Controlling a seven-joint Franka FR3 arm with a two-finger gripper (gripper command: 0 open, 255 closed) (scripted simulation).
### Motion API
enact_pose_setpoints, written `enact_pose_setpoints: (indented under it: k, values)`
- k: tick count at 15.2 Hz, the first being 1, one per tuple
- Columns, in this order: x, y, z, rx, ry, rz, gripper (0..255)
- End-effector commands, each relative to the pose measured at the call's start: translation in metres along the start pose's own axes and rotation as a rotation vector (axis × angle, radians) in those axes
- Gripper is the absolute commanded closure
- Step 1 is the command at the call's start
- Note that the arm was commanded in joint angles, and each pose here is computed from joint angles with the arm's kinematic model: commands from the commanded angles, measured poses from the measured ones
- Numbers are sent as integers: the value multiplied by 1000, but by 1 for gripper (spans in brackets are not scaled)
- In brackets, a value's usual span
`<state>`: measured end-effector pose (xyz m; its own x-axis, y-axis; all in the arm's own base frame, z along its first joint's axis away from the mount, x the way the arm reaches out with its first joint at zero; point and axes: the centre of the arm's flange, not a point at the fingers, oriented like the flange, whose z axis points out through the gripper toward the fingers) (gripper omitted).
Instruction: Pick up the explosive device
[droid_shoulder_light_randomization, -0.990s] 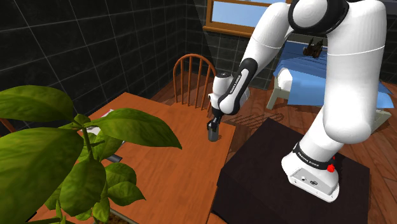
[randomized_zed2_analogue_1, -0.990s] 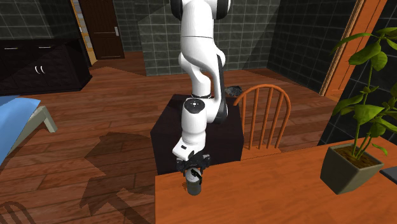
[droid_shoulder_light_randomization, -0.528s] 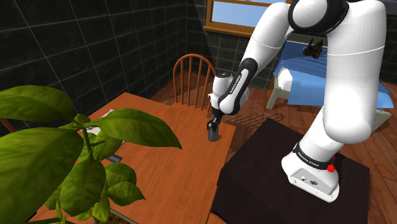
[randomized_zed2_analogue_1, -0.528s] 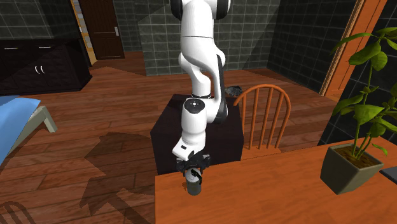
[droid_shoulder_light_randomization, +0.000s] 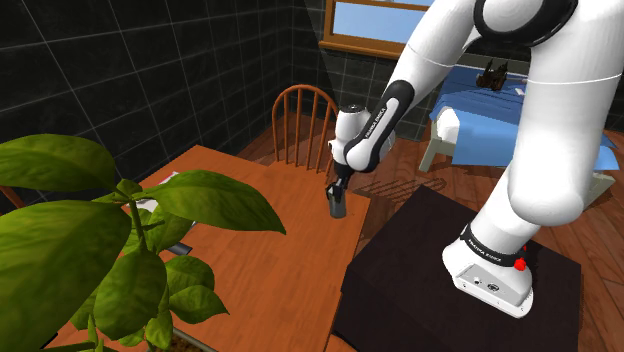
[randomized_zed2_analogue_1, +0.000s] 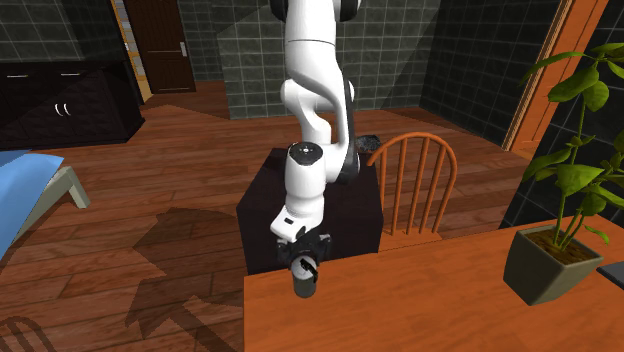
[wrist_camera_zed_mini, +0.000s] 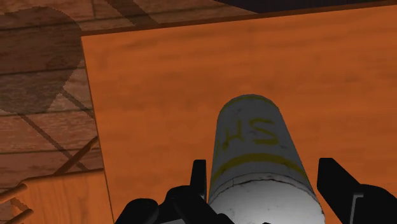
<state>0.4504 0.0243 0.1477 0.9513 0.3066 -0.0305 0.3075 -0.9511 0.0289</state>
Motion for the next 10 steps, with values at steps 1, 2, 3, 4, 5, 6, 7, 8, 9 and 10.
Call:
enact_pose_setpoints:
  k: [1, 2, 3, 4, 5, 6, 7, 8, 9, 10]
  values:
    - [0, 2, -11, 0, 0, 0, 255]
    - [0, 2, -17, 0, 0, 0, 255]
    - [0, 2, -22, 0, 0, 0, 255]
    - [-1, 2, -27, 0, 0, 0, 255]
    - [-1, 2, -32, 0, 0, 0, 255]
    - [-1, 2, -38, 0, 0, 0, 255]
    - [-1, 3, -43, 0, 0, 0, 255]
    - [-1, 3, -48, 0, 0, 0, 255]
    - [-1, 3, -49, 0, 0, 0, 255]
    - [-1, 3, -49, 0, 0, 0, 255]
